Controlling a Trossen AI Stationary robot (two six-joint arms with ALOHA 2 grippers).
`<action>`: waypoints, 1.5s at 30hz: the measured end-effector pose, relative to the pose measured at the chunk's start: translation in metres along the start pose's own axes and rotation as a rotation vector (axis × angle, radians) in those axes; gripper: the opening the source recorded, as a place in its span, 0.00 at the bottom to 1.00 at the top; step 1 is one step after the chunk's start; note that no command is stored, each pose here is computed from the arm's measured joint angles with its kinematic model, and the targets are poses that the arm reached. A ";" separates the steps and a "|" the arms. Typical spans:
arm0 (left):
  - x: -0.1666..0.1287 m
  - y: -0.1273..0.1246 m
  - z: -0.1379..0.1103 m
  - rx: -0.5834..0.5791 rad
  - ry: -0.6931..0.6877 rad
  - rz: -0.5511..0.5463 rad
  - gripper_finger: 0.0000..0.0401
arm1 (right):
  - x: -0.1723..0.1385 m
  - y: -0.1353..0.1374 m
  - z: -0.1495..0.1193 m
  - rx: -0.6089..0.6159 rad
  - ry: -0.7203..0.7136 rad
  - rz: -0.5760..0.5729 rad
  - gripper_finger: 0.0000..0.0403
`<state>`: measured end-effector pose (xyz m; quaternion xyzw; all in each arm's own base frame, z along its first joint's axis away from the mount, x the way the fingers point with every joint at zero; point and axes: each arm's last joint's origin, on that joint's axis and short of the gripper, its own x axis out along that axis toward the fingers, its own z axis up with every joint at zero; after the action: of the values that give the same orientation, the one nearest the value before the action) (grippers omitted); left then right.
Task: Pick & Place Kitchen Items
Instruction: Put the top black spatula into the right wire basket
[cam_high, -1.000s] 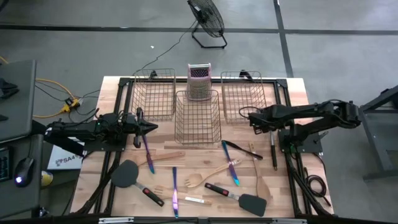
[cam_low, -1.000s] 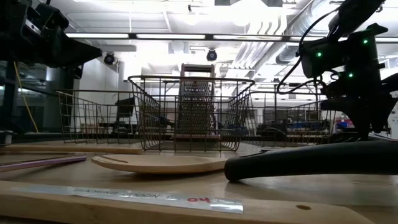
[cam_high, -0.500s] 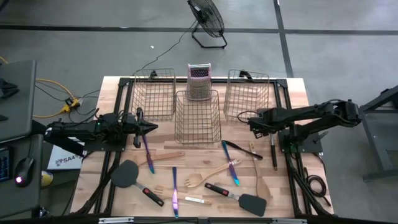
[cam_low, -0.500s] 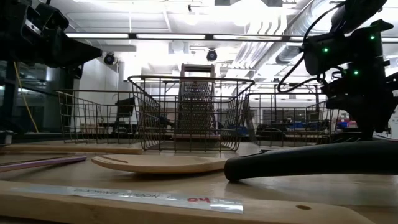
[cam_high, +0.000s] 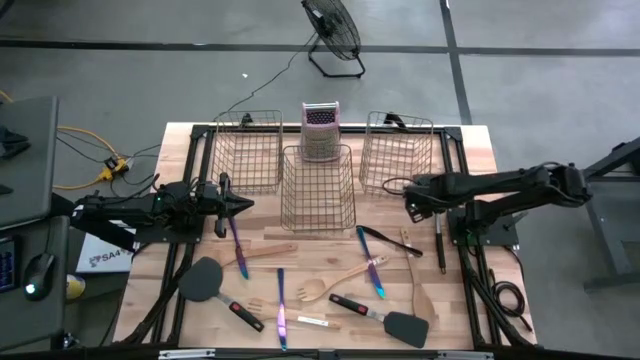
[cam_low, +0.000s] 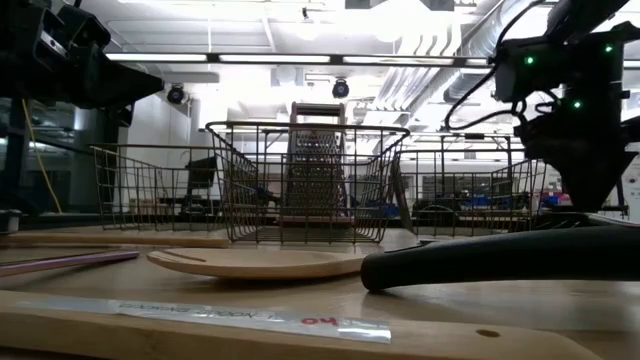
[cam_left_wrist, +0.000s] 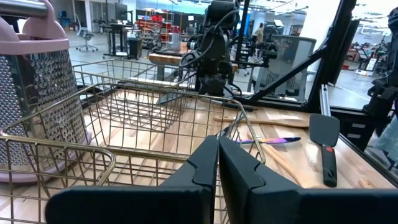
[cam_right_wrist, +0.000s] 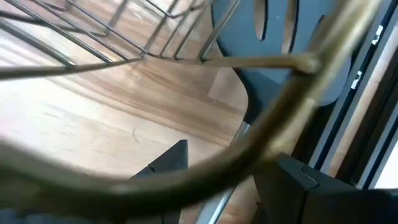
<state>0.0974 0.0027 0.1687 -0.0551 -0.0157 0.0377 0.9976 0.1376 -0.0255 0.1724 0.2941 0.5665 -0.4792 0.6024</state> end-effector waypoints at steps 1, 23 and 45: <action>0.000 0.000 0.000 0.000 0.000 0.000 0.04 | -0.001 -0.001 0.000 0.002 -0.001 0.011 0.41; 0.000 0.000 0.000 0.000 0.000 0.000 0.04 | -0.004 0.015 -0.023 -0.070 0.076 0.055 0.41; 0.000 0.000 0.000 0.000 0.000 0.000 0.04 | 0.001 0.021 -0.033 -0.143 0.050 -0.020 0.41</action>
<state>0.0974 0.0027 0.1687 -0.0550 -0.0157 0.0377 0.9976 0.1435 0.0116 0.1619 0.2567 0.6169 -0.4361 0.6028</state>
